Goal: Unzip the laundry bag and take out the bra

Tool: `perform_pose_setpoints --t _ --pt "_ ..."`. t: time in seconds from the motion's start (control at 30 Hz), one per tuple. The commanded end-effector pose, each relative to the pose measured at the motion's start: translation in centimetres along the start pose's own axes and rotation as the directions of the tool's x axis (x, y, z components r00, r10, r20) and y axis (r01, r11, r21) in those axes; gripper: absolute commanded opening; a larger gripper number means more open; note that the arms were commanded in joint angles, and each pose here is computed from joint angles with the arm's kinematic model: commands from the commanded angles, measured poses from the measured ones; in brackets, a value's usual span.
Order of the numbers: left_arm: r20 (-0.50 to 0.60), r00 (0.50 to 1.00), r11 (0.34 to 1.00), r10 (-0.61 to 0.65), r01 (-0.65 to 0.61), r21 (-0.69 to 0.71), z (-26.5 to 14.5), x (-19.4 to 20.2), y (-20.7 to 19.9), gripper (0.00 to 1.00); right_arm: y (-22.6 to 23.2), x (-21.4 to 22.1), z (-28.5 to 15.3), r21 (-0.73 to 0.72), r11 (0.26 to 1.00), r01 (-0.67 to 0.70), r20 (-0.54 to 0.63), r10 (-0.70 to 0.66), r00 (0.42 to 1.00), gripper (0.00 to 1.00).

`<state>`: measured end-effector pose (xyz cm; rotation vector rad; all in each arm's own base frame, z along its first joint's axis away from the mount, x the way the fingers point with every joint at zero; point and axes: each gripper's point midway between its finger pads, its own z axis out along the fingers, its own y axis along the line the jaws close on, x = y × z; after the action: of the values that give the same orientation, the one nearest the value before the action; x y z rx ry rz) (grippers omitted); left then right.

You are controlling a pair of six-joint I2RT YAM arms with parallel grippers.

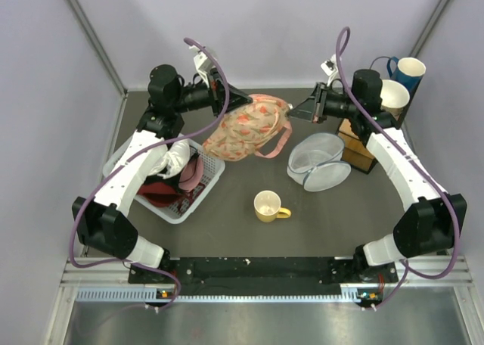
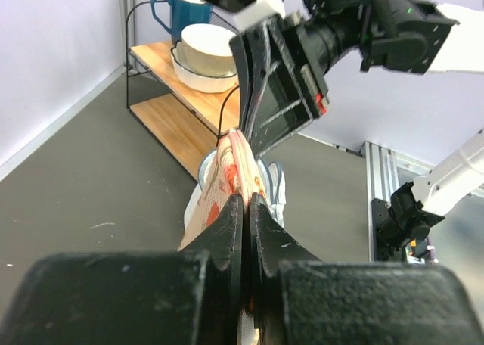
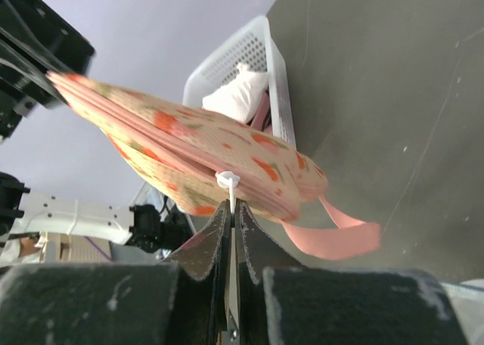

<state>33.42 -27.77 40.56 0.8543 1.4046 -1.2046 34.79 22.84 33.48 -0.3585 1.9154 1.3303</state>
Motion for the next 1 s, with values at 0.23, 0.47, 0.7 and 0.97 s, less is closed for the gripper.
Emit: perform_pose_setpoints --t 0.23,0.47,0.7,0.97 --pt "0.286 0.954 0.995 0.091 -0.078 -0.058 -2.6 -8.0 -1.6 0.00 2.1 4.8 -1.9 -0.194 0.979 0.058 -0.111 -0.081 0.990 0.00" --pt "0.274 0.961 1.000 0.028 -0.031 0.007 -2.1 -7.2 -1.7 0.00 2.9 2.5 -3.3 -0.039 0.968 0.249 -0.044 -0.250 0.967 0.62" --pt "0.264 0.965 0.999 0.000 -0.013 0.045 -1.8 -6.9 -1.9 0.00 3.3 -3.0 -4.0 0.115 0.901 0.419 0.085 -0.429 0.899 0.93" --pt "0.282 0.959 0.999 -0.016 0.004 0.044 -1.8 -7.6 -1.9 0.00 1.0 -0.8 0.1 -0.005 0.913 0.407 0.067 -0.406 0.911 0.95"
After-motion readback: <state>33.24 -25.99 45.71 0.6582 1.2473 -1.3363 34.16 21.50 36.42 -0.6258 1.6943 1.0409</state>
